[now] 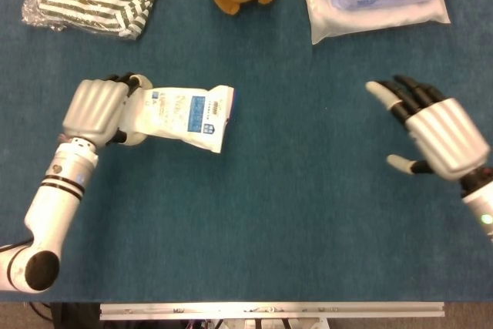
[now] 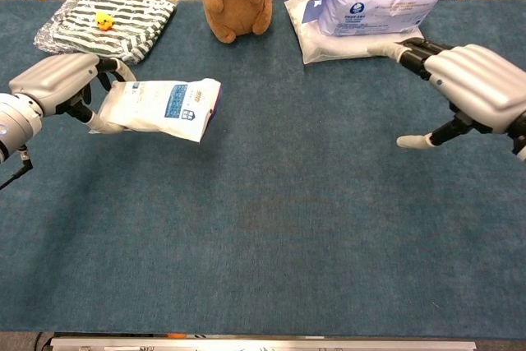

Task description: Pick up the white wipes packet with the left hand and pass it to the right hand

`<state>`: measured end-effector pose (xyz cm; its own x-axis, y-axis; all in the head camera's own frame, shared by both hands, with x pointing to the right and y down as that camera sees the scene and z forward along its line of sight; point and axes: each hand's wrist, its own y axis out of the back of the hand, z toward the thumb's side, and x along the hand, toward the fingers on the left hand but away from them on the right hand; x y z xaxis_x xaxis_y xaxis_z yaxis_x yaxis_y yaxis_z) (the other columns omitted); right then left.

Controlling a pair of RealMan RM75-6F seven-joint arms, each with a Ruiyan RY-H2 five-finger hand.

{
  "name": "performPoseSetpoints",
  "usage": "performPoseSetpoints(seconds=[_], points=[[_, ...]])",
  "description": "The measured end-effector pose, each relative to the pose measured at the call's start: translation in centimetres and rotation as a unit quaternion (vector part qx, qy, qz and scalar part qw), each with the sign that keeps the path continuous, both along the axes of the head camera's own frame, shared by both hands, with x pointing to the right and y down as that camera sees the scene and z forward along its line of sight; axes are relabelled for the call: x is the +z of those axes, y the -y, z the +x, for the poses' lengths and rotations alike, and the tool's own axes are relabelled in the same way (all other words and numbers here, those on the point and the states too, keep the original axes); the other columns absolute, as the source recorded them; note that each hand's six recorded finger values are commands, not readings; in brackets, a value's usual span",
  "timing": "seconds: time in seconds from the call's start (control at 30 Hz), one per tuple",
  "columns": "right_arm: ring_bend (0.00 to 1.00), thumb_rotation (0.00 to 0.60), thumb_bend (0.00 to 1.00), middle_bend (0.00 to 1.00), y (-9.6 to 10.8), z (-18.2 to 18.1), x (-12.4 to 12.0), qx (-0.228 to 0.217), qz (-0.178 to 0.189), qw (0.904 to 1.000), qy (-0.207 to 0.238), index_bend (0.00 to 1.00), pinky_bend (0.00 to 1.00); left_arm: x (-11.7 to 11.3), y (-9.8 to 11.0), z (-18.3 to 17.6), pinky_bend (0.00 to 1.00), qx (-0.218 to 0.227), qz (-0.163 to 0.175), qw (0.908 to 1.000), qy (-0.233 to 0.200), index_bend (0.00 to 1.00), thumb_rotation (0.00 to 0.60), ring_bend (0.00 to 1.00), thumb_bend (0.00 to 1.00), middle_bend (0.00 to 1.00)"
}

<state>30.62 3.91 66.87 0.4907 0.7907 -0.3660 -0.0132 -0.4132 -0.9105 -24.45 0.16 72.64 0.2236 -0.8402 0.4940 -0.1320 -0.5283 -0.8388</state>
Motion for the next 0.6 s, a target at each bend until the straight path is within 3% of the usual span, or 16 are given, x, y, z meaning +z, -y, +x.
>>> performPoseSetpoints(seconds=[0.27,0.6], points=[[0.04,0.600,0.00,0.08,-0.4,-4.1,1.4,-0.018,-0.028,0.9994,0.010,0.00,0.17,0.0,0.6,1.4,0.52,-0.009,0.006,0.9999,0.004,0.39,0.600,0.35,0.16,0.37],[0.04,0.600,0.00,0.08,-0.2,-6.8,2.0,-0.021,-0.013,0.9995,0.021,0.00,0.17,-0.2,0.6,2.8,0.53,-0.043,0.021,0.9987,0.020,0.39,0.600,0.35,0.16,0.38]])
